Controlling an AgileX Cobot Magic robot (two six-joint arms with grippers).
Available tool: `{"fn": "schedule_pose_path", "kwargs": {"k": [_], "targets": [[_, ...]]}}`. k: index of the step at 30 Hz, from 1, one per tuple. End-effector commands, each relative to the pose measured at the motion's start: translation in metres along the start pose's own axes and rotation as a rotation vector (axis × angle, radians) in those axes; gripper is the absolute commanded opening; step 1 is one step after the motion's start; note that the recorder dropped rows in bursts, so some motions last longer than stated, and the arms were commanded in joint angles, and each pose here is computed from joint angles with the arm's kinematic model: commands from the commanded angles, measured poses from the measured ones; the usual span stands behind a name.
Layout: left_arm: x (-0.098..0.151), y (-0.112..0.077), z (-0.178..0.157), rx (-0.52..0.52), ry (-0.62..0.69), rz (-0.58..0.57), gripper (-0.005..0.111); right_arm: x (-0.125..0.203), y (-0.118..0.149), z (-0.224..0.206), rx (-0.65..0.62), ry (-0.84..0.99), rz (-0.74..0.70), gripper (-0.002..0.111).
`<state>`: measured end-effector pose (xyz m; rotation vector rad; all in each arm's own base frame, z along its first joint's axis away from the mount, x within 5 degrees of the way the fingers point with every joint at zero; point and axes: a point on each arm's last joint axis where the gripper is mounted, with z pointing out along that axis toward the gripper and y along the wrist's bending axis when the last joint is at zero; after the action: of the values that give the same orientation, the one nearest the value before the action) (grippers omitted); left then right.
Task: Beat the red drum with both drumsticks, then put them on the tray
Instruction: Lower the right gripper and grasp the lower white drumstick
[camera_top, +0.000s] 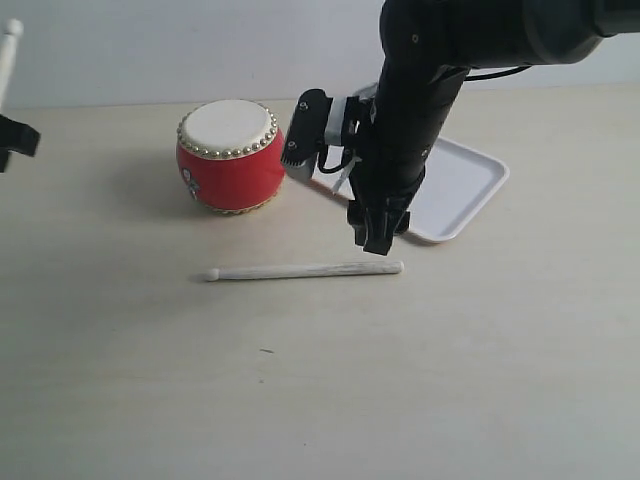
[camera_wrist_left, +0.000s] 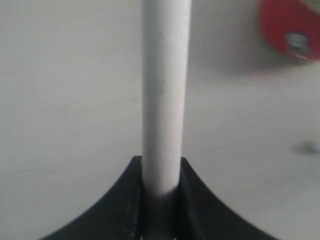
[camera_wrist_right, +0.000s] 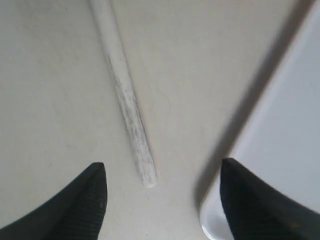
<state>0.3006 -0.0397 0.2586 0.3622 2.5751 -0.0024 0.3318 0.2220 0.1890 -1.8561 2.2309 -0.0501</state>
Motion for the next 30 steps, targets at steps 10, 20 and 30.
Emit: {"fn": "schedule_pose_path", "kwargs": {"k": [10,20,30], "targets": [[-0.005,-0.057,-0.003,0.429,-0.016,0.328,0.0,0.0,0.003,0.025,-0.058,0.024,-0.07,0.056],[-0.007,-0.056,-0.003,0.422,-0.028,0.325,0.0,-0.002,0.002,0.041,-0.049,0.01,-0.13,0.056],[-0.007,-0.056,-0.003,0.423,-0.028,0.323,0.0,-0.003,0.003,0.063,-0.065,0.005,-0.185,0.056]]}}
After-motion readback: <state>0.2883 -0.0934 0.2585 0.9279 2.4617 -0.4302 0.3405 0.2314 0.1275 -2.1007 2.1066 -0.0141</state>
